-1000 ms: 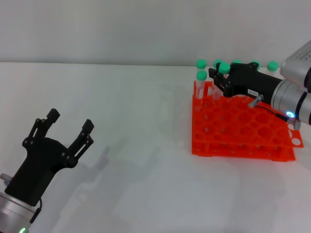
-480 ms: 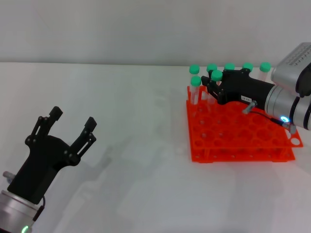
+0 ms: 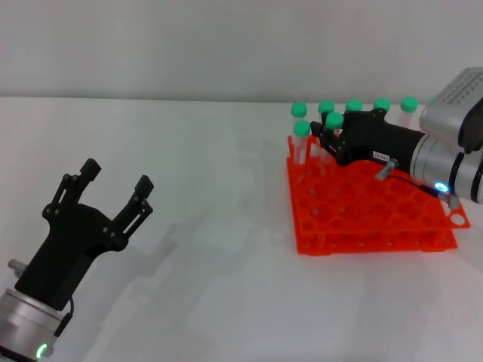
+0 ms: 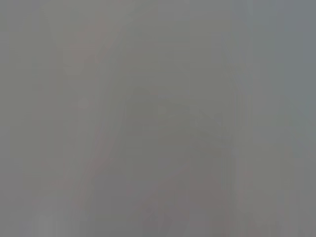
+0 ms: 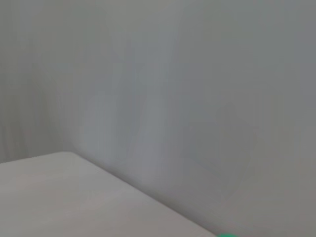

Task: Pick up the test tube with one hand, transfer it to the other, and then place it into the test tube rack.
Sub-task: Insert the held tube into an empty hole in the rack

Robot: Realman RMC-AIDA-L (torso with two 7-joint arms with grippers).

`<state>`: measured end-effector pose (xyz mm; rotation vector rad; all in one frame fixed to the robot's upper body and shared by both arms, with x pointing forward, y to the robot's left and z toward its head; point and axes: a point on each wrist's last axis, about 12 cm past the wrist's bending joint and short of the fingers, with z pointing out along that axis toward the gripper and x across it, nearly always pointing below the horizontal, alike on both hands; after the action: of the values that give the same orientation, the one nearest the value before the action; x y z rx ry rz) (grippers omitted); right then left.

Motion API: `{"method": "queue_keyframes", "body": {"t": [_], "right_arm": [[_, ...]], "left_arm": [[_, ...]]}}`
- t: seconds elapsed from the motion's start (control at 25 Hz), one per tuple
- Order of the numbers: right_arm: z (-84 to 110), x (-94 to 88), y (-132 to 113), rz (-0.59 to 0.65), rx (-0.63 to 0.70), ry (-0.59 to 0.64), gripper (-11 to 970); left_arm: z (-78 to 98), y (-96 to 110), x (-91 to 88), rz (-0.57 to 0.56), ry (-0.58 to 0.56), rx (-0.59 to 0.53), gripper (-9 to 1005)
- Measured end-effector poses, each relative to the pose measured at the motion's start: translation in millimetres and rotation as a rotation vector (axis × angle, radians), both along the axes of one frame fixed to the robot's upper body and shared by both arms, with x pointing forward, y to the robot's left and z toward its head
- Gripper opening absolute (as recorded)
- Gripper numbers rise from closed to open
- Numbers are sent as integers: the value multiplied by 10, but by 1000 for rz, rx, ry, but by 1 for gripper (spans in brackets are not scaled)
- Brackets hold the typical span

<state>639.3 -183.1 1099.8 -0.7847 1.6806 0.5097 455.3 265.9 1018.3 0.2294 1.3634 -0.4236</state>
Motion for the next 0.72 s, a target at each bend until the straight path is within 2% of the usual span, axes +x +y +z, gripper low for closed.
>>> {"method": "queue_keyframes", "body": {"t": [0.72], "right_arm": [[-51,-34,9,-16,0,25,354]], "left_arm": [[62,-50,91,-30,-7,-54,877]]}}
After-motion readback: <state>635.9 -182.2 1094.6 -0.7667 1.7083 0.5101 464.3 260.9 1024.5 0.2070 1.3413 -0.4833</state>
